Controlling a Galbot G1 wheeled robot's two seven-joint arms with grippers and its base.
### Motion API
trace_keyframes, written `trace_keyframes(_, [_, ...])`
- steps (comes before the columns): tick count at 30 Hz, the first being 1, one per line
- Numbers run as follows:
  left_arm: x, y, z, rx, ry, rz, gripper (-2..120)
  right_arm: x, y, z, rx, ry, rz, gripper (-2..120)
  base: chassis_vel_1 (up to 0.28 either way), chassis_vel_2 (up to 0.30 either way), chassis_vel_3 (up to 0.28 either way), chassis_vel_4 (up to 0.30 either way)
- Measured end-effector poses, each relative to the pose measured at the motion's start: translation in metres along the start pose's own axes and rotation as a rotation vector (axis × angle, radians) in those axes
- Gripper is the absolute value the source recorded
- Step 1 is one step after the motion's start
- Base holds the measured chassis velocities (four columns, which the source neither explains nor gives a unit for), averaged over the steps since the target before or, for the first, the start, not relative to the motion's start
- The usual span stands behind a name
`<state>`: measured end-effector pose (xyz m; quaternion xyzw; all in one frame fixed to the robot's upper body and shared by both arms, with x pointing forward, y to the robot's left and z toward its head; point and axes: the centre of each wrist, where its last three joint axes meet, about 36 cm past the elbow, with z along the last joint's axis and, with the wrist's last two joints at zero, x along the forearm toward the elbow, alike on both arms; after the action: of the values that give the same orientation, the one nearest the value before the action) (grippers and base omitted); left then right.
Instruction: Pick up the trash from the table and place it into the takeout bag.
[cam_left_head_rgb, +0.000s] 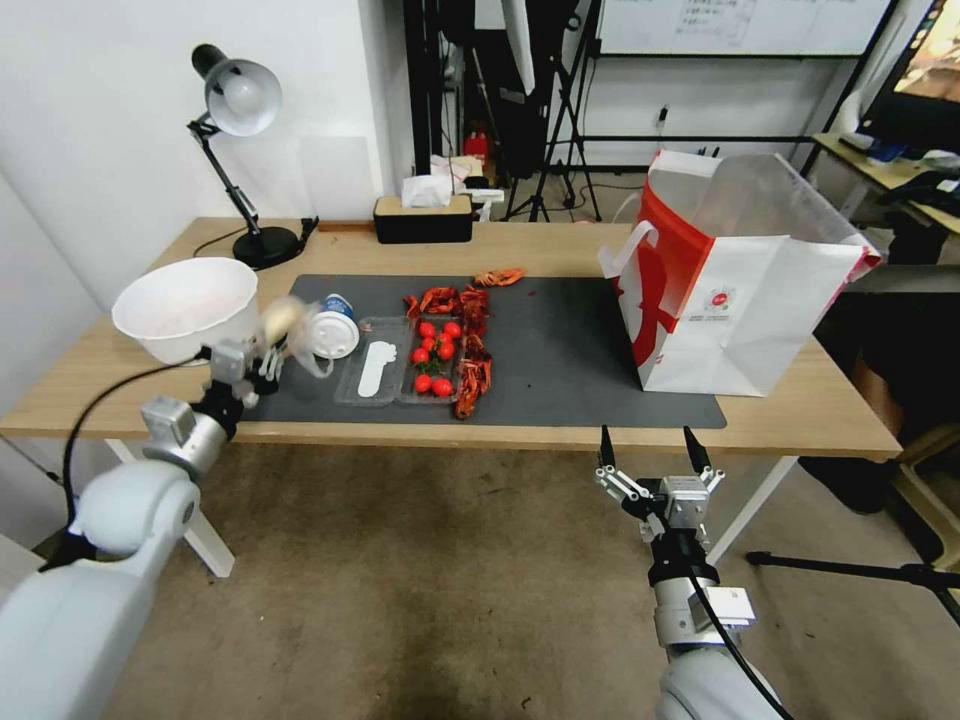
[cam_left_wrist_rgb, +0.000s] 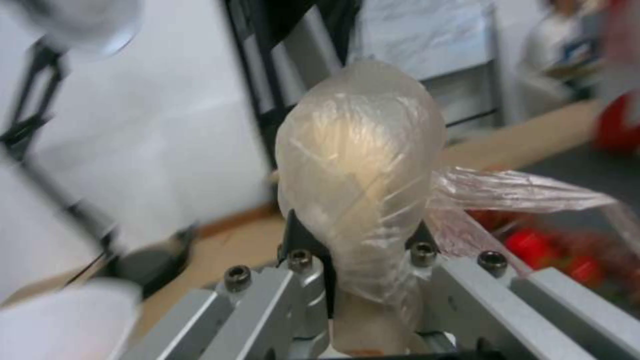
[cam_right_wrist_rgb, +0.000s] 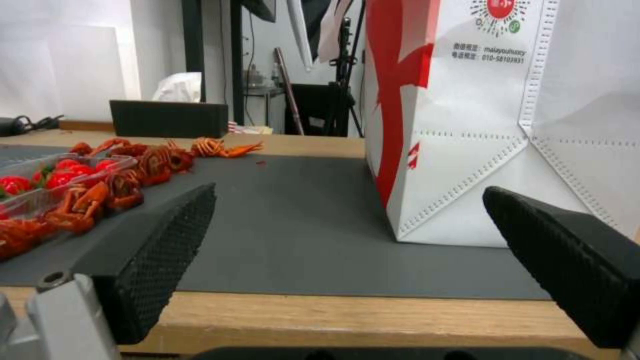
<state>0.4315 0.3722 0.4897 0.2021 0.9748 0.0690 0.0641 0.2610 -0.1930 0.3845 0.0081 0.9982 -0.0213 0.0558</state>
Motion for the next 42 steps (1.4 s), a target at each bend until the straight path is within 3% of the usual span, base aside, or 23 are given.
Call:
trace_keyframes(1, [-0.006, 0.001, -0.009, 0.015, -0.028, 0.053, 7, 0.000, 0.000, 0.000, 0.000, 0.000, 0.000, 100, 0.000, 0.000, 0.000, 0.000])
trace_keyframes(2, [-0.006, 0.001, -0.009, 0.015, -0.028, 0.053, 7, 0.000, 0.000, 0.000, 0.000, 0.000, 0.000, 100, 0.000, 0.000, 0.000, 0.000])
trace_keyframes(4, [-0.022, 0.000, -0.026, 0.049, -0.081, 0.178, 7, 0.000, 0.000, 0.000, 0.001, -0.001, 0.000, 100, 0.000, 0.000, 0.000, 0.000])
trace_keyframes(5, [-0.022, 0.000, -0.026, 0.049, -0.081, 0.178, 7, 0.000, 0.000, 0.000, 0.001, -0.001, 0.000, 100, 0.000, 0.000, 0.000, 0.000])
trace_keyframes(6, [-0.033, -0.001, -0.036, 0.063, -0.110, 0.233, 7, -0.001, -0.001, 0.000, 0.002, -0.003, 0.001, 100, 0.000, 0.000, 0.000, 0.000])
trace_keyframes(12, [-0.081, -0.008, -0.067, 0.119, -0.185, 0.387, 7, -0.004, -0.002, -0.001, 0.008, -0.008, 0.005, 100, 0.000, 0.000, 0.000, 0.000])
trace_keyframes(20, [-0.131, -0.037, -0.081, 0.178, -0.212, 0.501, 7, -0.007, -0.004, -0.002, 0.017, -0.010, 0.006, 100, 0.000, 0.000, 0.000, 0.000])
trace_keyframes(30, [-0.188, -0.074, -0.094, 0.214, -0.229, 0.574, 7, -0.007, -0.005, 0.000, 0.020, -0.006, 0.008, 100, 0.000, 0.000, 0.000, 0.000])
trace_keyframes(34, [-0.227, -0.103, -0.108, 0.230, -0.235, 0.629, 7, -0.008, -0.005, 0.000, 0.019, -0.008, 0.012, 100, 0.000, 0.000, 0.000, 0.000])
trace_keyframes(42, [-0.280, -0.139, -0.135, 0.216, -0.236, 0.694, 7, -0.008, -0.005, -0.001, 0.019, -0.010, 0.014, 100, 0.000, 0.000, 0.000, 0.000])
